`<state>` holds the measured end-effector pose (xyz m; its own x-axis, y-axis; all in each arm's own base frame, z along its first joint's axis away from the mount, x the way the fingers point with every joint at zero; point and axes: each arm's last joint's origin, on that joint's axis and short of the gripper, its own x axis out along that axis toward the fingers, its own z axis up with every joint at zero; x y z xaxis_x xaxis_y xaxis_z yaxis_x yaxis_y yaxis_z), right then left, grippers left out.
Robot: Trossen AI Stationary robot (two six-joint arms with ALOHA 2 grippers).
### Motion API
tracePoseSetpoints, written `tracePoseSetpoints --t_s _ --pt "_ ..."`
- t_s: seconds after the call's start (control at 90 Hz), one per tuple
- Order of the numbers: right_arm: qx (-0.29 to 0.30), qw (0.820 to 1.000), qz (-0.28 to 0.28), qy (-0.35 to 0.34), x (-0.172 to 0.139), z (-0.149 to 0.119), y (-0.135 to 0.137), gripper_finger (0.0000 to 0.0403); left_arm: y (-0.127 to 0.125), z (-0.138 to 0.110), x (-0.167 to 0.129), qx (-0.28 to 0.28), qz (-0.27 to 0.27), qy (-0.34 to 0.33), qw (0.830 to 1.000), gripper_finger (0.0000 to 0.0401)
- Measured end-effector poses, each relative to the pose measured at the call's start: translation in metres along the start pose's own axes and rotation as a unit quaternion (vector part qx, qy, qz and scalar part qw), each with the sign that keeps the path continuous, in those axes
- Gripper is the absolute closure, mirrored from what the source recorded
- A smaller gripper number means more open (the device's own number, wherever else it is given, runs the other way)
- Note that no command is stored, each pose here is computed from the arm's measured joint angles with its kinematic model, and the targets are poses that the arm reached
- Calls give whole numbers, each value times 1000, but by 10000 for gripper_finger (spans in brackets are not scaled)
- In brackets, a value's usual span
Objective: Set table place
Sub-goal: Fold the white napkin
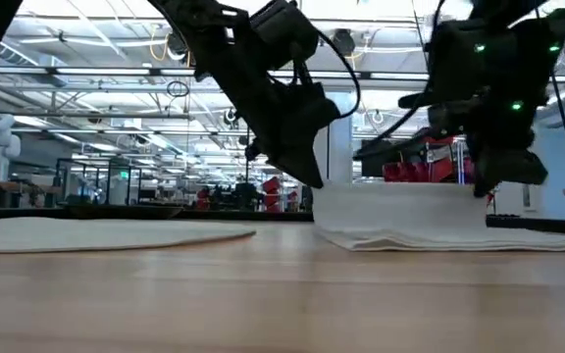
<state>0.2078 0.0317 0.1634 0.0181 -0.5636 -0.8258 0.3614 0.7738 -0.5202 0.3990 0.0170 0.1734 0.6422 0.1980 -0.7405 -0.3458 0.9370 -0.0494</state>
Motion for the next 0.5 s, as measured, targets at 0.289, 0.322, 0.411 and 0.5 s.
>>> tracePoseSetpoints --t_s 0.289,0.322,0.411,0.5 --pt "-16 995 87 -53 -34 -18 5 403 -35 -11 -11 45 -47 12 998 401" --pt "-19 993 99 -53 -36 -19 5 403 -37 -10 -12 46 -55 9 997 401" --pt "-23 990 127 -48 -41 -23 5 403 -43 -12 -14 52 -61 11 997 401" --pt "-24 988 148 -44 -45 -25 6 403 -48 -15 -15 56 -75 16 995 401"
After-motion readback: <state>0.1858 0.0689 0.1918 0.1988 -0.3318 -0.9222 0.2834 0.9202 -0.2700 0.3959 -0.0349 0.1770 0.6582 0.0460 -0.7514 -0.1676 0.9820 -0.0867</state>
